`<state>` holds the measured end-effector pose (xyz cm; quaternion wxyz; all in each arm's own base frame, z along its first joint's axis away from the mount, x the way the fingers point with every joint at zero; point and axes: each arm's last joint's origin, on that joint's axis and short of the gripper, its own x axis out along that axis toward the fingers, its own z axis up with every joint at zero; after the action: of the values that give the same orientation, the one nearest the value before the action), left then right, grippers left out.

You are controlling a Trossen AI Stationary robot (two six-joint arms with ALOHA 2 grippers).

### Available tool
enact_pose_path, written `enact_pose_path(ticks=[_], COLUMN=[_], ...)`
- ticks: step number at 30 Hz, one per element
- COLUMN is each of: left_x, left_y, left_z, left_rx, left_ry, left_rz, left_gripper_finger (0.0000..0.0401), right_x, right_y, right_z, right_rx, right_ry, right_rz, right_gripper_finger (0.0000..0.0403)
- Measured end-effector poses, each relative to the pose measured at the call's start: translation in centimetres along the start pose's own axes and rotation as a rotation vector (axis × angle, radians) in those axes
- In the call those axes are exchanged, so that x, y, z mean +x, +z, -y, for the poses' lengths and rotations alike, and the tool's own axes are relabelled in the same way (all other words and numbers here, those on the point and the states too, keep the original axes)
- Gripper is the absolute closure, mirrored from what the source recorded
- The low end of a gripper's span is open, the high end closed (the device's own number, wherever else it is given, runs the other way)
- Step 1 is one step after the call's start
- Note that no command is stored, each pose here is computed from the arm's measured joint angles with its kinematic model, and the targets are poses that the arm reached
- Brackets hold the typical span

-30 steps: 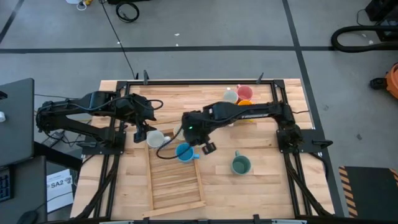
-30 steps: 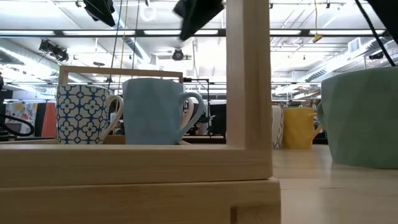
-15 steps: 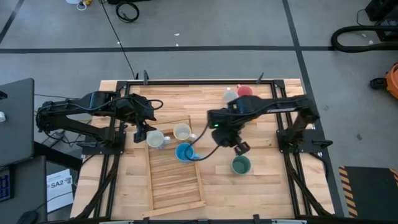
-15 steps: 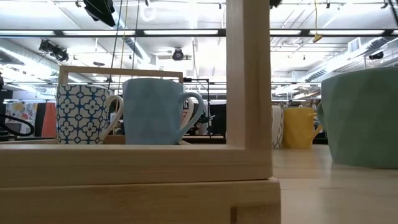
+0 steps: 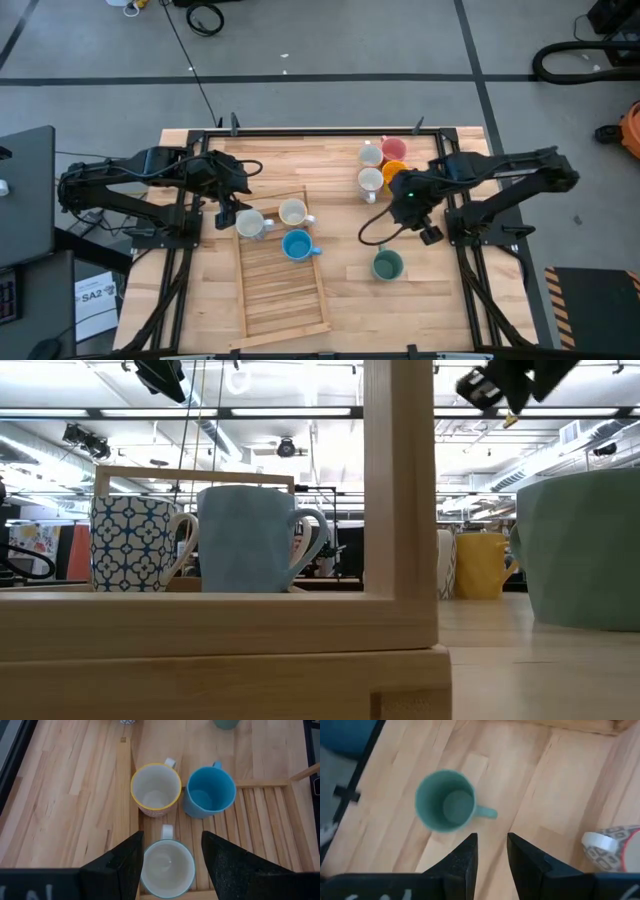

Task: Place coffee mugs
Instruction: Put the green mug on the shelf aligned with the light blue mug

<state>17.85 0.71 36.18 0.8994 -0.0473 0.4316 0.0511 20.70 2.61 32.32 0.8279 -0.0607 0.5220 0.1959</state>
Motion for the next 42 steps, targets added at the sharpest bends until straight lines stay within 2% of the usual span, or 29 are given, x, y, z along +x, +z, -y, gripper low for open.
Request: enact_pose_path(ticks=[6, 14, 17, 20, 30, 42], left_x=[0.0, 0.0, 0.0, 0.0, -0.2, -0.2], left_y=[0.0, 0.5, 0.8, 1.1, 2.0, 2.0], left_z=[0.0, 0.1, 0.1, 0.1, 0.2, 0.2], left_rx=[-0.016, -0.014, -0.024, -0.026, -0.031, -0.031], left_ry=[0.0, -0.006, -0.009, -0.013, -0.023, -0.024], left_rz=[0.0, 0.053, 0.081, 0.115, 0.203, 0.208], left_gripper_finger=[0.0197, 0.0197, 0.0197, 0.0197, 0.0197, 0.0197], right_x=[3.0, 8.2, 8.5, 8.7, 8.8, 10.4], right_y=[-2.7, -7.5, -6.8, -6.9, -6.7, -5.7], right_z=[0.1, 0.3, 0.5, 0.5, -0.1, -2.5], right_rx=[0.096, 0.12, 0.089, 0.076, 0.163, 0.217], right_ry=[-0.069, -0.115, -0.116, -0.117, -0.114, -0.098], right_rz=[0.092, -0.1, -0.037, -0.045, -0.037, -0.035], right_gripper_finger=[0.0293, 0.0293, 0.0293, 0.0293, 0.0293, 0.0293])
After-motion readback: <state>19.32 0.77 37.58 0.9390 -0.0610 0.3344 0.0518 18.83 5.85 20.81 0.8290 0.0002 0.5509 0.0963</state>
